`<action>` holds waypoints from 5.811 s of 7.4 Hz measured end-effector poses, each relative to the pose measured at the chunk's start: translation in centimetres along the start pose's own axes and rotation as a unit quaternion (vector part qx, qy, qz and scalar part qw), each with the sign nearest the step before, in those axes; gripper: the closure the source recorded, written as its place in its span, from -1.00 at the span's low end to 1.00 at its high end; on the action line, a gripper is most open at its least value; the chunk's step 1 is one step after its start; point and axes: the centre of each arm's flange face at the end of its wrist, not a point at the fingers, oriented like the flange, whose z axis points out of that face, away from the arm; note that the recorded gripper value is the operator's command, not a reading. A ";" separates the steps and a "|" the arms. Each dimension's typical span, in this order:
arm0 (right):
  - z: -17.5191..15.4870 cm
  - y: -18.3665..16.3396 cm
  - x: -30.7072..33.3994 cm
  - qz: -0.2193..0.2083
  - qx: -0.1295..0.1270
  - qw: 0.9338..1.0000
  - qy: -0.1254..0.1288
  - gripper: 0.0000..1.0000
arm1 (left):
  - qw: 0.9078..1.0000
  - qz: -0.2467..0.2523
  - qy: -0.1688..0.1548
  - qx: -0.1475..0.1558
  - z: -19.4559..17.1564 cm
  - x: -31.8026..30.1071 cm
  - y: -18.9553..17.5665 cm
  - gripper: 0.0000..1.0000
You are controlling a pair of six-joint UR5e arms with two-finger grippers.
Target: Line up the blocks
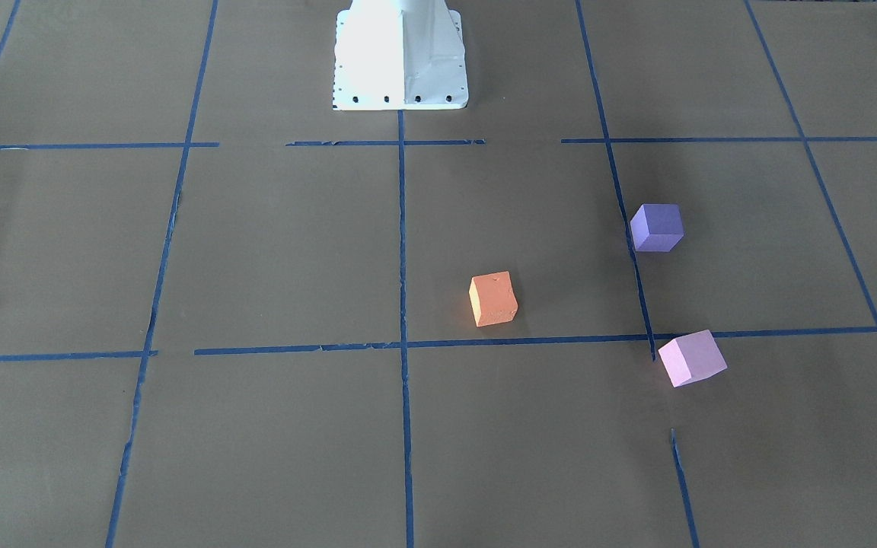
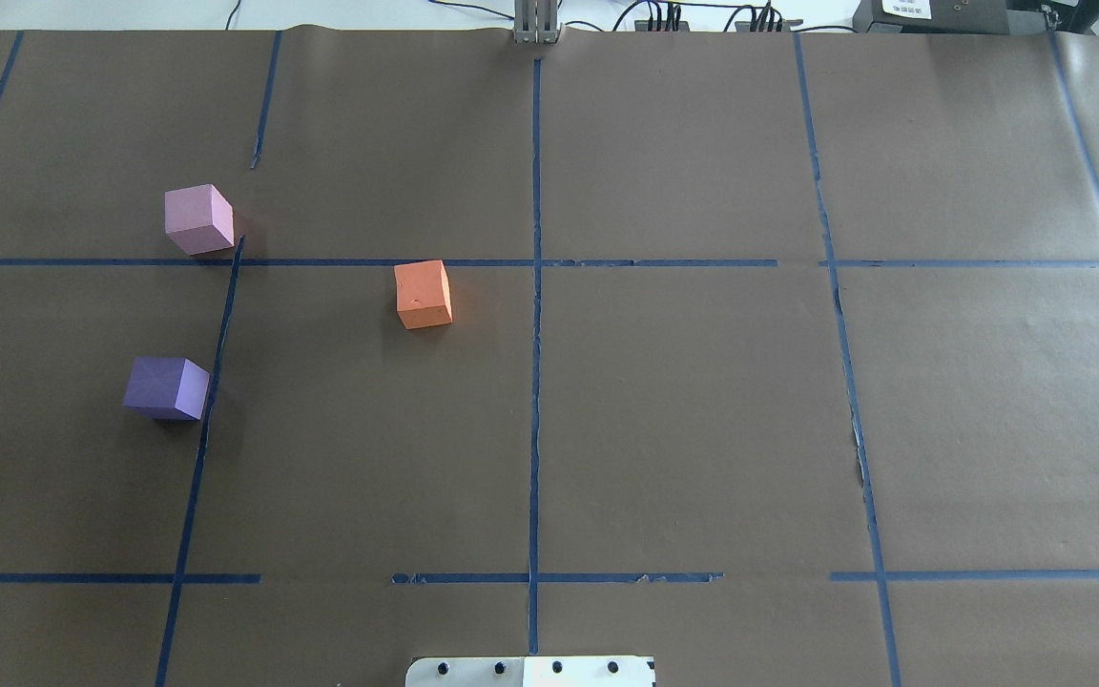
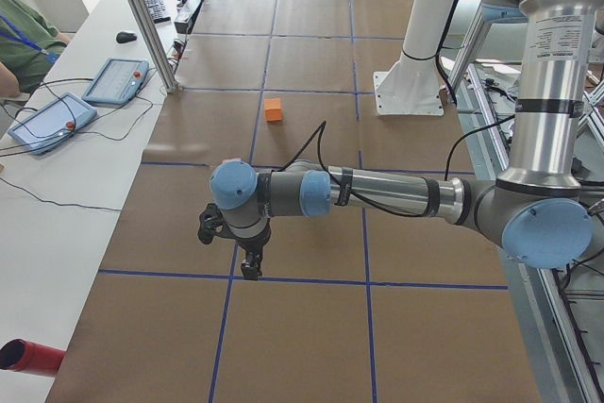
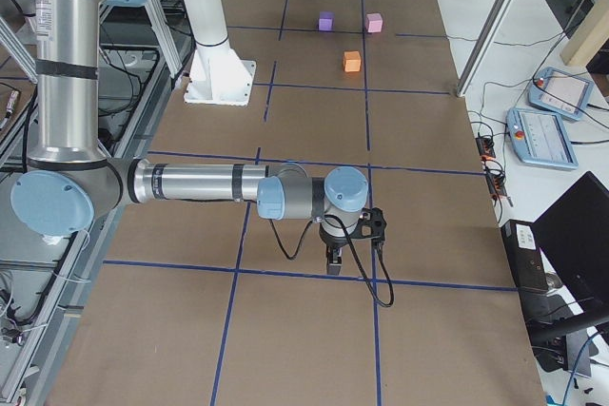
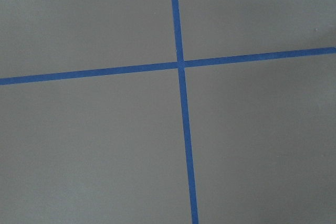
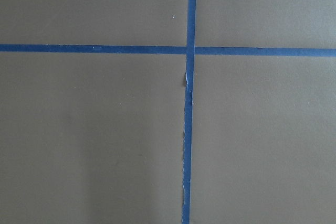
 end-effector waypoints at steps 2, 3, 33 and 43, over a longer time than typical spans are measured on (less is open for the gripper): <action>0.0 0.0 0.0 0.000 0.000 1.000 0.000 -1.00 | 1.000 0.003 -0.001 0.004 -0.4 0.3 -0.4 -1.00; 0.0 0.0 0.0 0.000 0.000 1.000 0.000 -1.00 | 1.000 0.010 -0.002 0.013 -1.3 1.2 -1.1 -1.00; 0.0 0.0 0.0 0.000 0.000 1.000 0.000 -1.00 | 0.991 -0.103 -0.001 0.082 19.1 67.1 -11.4 -0.78; 0.0 0.0 0.0 0.000 0.000 1.000 0.000 -1.00 | 0.992 -0.097 -0.002 0.081 7.4 64.9 -9.7 1.00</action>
